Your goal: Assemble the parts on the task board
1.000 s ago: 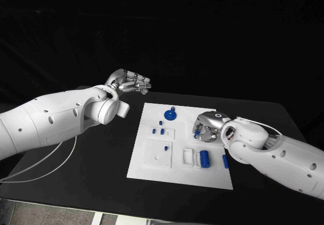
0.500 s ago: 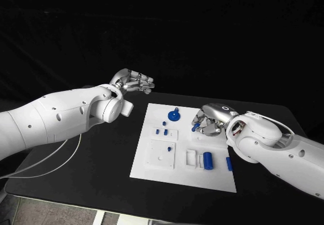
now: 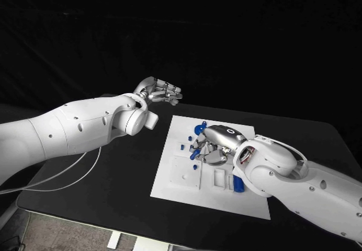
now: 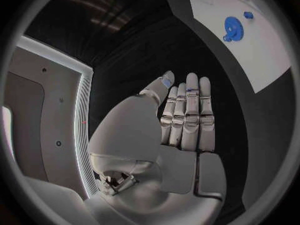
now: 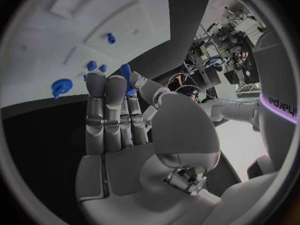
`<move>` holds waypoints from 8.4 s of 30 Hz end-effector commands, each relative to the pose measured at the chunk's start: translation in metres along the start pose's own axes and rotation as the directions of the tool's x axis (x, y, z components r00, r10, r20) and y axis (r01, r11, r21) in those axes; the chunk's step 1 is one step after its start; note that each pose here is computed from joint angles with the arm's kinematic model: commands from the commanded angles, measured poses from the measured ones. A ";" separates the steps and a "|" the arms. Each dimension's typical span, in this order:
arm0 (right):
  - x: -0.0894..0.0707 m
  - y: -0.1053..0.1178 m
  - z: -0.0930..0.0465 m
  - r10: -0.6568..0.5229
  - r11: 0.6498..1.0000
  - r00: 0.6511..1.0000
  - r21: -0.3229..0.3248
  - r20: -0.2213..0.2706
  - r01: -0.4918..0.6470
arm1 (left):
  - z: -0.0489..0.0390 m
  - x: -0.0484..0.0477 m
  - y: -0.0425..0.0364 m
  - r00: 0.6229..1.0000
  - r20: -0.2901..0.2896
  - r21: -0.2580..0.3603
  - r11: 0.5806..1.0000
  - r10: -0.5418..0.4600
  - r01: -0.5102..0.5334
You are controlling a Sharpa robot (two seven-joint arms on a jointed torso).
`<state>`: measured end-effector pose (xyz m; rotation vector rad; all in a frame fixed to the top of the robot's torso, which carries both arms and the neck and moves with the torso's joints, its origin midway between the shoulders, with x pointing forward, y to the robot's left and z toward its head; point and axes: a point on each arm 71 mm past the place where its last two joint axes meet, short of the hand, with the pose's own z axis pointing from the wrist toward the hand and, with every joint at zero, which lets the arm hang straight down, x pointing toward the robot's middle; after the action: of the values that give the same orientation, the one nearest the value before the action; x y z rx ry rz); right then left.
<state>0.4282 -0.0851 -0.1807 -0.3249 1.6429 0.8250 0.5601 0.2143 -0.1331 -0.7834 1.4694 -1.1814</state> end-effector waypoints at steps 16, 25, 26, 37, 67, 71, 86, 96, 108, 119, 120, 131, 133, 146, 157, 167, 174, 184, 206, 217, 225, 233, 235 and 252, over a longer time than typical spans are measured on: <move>0.047 0.028 0.007 -0.128 0.986 0.990 -0.119 -0.065 0.120 | 0.0028 0.0114 -0.0046 0.999 -0.034 0.012 1.000 -0.012 0.013; 0.055 0.025 0.008 -0.176 0.980 0.981 -0.110 -0.079 0.166 | 0.0024 0.0116 -0.0045 0.999 -0.037 0.011 1.000 -0.013 0.013; 0.056 0.025 0.008 -0.181 0.979 0.980 -0.109 -0.080 0.172 | 0.0024 0.0116 -0.0045 0.999 -0.037 0.011 1.000 -0.013 0.013; 0.064 0.022 0.009 -0.210 0.974 0.973 -0.105 -0.098 0.200 | 0.0023 0.0117 -0.0045 0.999 -0.039 0.011 1.000 -0.013 0.014; 0.083 0.021 0.010 -0.205 0.975 0.969 -0.117 -0.141 0.190 | 0.0022 0.0129 -0.0048 0.999 -0.042 0.010 1.000 -0.014 0.015; 0.083 0.022 0.010 -0.182 0.979 0.975 -0.119 -0.126 0.167 | 0.0021 0.0126 -0.0046 0.999 -0.043 0.009 1.000 -0.014 0.015; 0.078 0.018 0.007 -0.144 0.984 0.988 -0.110 -0.061 0.137 | 0.0016 0.0117 -0.0041 0.999 -0.044 0.005 1.000 -0.015 0.015; 0.066 0.018 0.002 -0.075 0.990 0.996 -0.115 0.057 0.081 | 0.0014 0.0105 -0.0036 0.999 -0.042 0.004 1.000 -0.014 0.014; 0.026 -0.016 -0.013 0.155 0.988 0.987 0.019 0.050 -0.156 | 0.0003 0.0079 -0.0023 0.999 -0.042 0.001 1.000 -0.014 0.014; -0.007 -0.095 -0.058 0.423 0.850 0.903 0.379 -0.075 -0.366 | -0.0074 0.0019 0.0050 0.998 -0.054 -0.007 1.000 -0.012 0.011; -0.009 -0.101 -0.064 0.437 0.832 0.896 0.412 -0.075 -0.371 | -0.0080 0.0019 0.0053 0.998 -0.056 -0.007 1.000 -0.012 0.012; -0.011 -0.136 -0.109 0.498 0.659 0.858 0.698 -0.123 -0.282 | -0.0168 0.0029 0.0096 0.997 -0.075 -0.009 1.000 -0.021 0.021; -0.008 -0.137 -0.112 0.504 0.639 0.854 0.720 -0.127 -0.270 | -0.0180 0.0030 0.0106 0.997 -0.078 -0.010 1.000 -0.023 0.022; 0.022 -0.125 -0.108 0.539 0.598 0.831 0.757 -0.140 -0.261 | -0.0205 0.0059 0.0111 0.996 -0.089 -0.005 1.000 -0.031 0.030; 0.046 -0.118 -0.097 0.561 0.589 0.813 0.766 -0.158 -0.258 | -0.0212 0.0073 0.0110 0.994 -0.102 -0.007 0.999 -0.035 0.034; 0.060 -0.116 -0.087 0.567 0.582 0.809 0.770 -0.154 -0.261 | -0.0220 0.0100 0.0103 0.993 -0.115 -0.008 0.999 -0.039 0.038; 0.064 -0.118 -0.087 0.567 0.570 0.812 0.778 -0.139 -0.265 | -0.0222 0.0104 0.0102 0.992 -0.117 -0.010 0.999 -0.040 0.039; 0.060 -0.115 -0.091 0.581 0.550 0.811 0.769 -0.071 -0.326 | -0.0228 0.0101 0.0104 0.992 -0.120 -0.013 0.999 -0.040 0.039; 0.045 -0.087 -0.080 0.595 0.609 0.793 0.716 -0.129 -0.340 | -0.0223 0.0125 0.0102 0.991 -0.129 -0.018 0.999 -0.043 0.041; 0.047 -0.081 -0.068 0.574 0.636 0.802 0.706 -0.163 -0.312 | -0.0221 0.0140 0.0099 0.990 -0.134 -0.019 0.999 -0.044 0.042; 0.052 -0.084 -0.062 0.548 0.644 0.818 0.712 -0.175 -0.280 | -0.0223 0.0145 0.0099 0.990 -0.136 -0.022 0.999 -0.044 0.042; 0.057 -0.084 -0.057 0.528 0.659 0.826 0.708 -0.197 -0.253 | -0.0223 0.0149 0.0099 0.990 -0.137 -0.024 0.999 -0.045 0.042; 0.057 -0.084 -0.056 0.524 0.662 0.828 0.707 -0.200 -0.248 | -0.0223 0.0151 0.0098 0.990 -0.137 -0.025 0.999 -0.045 0.042; 0.060 -0.083 -0.055 0.509 0.677 0.831 0.701 -0.224 -0.225 | -0.0225 0.0152 0.0097 0.990 -0.137 -0.026 0.999 -0.045 0.042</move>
<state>0.4279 -0.1664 -0.2558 0.4249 2.2875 0.4749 0.5365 0.2118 -0.1487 -0.7671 1.5839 -1.2580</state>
